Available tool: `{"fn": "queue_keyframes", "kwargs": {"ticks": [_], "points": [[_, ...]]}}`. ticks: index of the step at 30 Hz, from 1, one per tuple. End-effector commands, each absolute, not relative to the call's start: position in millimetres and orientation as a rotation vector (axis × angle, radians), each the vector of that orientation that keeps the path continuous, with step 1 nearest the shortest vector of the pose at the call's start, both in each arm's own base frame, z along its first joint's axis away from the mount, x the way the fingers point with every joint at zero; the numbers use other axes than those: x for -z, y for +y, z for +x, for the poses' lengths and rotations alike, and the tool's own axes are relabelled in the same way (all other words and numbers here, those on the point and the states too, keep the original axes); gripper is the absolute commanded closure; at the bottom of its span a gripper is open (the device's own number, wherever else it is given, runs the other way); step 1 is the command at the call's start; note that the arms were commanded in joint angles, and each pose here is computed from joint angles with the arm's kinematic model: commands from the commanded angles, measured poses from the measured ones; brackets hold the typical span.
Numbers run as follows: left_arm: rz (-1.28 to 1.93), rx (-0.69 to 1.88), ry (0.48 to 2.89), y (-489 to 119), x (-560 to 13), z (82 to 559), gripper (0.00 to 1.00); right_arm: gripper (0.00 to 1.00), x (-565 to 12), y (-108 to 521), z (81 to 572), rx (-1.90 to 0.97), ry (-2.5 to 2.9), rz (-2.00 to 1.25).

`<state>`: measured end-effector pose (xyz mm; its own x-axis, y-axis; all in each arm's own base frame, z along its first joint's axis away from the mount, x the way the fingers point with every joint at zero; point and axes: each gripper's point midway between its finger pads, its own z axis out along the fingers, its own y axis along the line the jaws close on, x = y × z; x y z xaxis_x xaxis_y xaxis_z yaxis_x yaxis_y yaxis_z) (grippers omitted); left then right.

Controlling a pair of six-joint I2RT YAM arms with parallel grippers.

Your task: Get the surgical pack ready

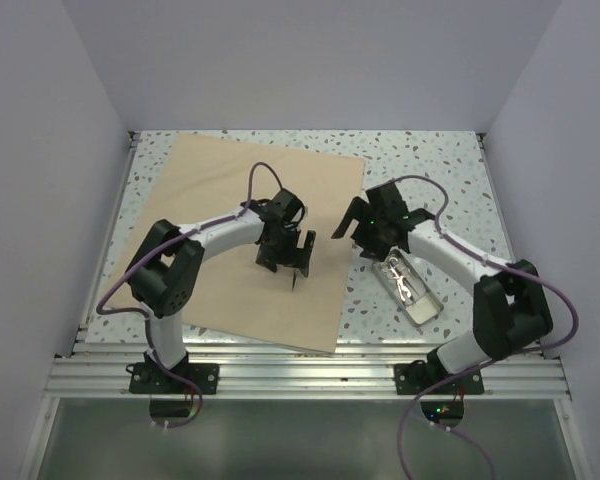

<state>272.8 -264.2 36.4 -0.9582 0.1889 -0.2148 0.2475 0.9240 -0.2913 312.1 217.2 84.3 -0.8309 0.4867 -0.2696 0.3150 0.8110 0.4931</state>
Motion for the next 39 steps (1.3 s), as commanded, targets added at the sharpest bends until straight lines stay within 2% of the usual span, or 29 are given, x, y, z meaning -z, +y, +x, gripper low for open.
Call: {"fn": "queue_keyframes", "kwargs": {"ticks": [1,2,7,9,10,13,18,26,29,32,39], "points": [[0.351,0.435,2.854,-275,-38,281,0.06,0.05,-108,160,303,-0.428,2.55,0.583],[0.357,0.419,2.853,-276,-38,281,0.07,0.04,-111,146,304,-0.388,2.527,0.6],[0.344,0.278,2.865,-270,-28,285,0.28,0.04,-130,119,292,-0.318,2.481,0.549],[0.358,0.238,2.872,-270,-24,282,0.32,0.04,-136,114,287,-0.316,2.459,0.544],[0.351,0.193,2.87,-266,-20,283,0.41,0.04,-136,114,286,-0.318,2.456,0.544],[0.357,0.13,2.869,-265,-14,281,0.56,0.04,-135,115,283,-0.33,2.46,0.538],[0.372,0.056,2.87,-265,-9,277,0.61,0.04,-130,119,281,-0.353,2.48,0.52],[0.394,-0.036,2.874,-261,1,274,0.61,0.05,-125,124,280,-0.386,2.492,0.506],[0.418,-0.062,2.9,-257,16,268,0.65,0.05,-124,122,280,-0.38,2.486,0.508],[0.431,-0.07,2.92,-253,27,262,0.74,0.05,-122,124,279,-0.386,2.497,0.5],[0.434,-0.073,2.856,-252,8,272,0.91,0.04,-113,133,280,-0.432,2.519,0.49]]}}
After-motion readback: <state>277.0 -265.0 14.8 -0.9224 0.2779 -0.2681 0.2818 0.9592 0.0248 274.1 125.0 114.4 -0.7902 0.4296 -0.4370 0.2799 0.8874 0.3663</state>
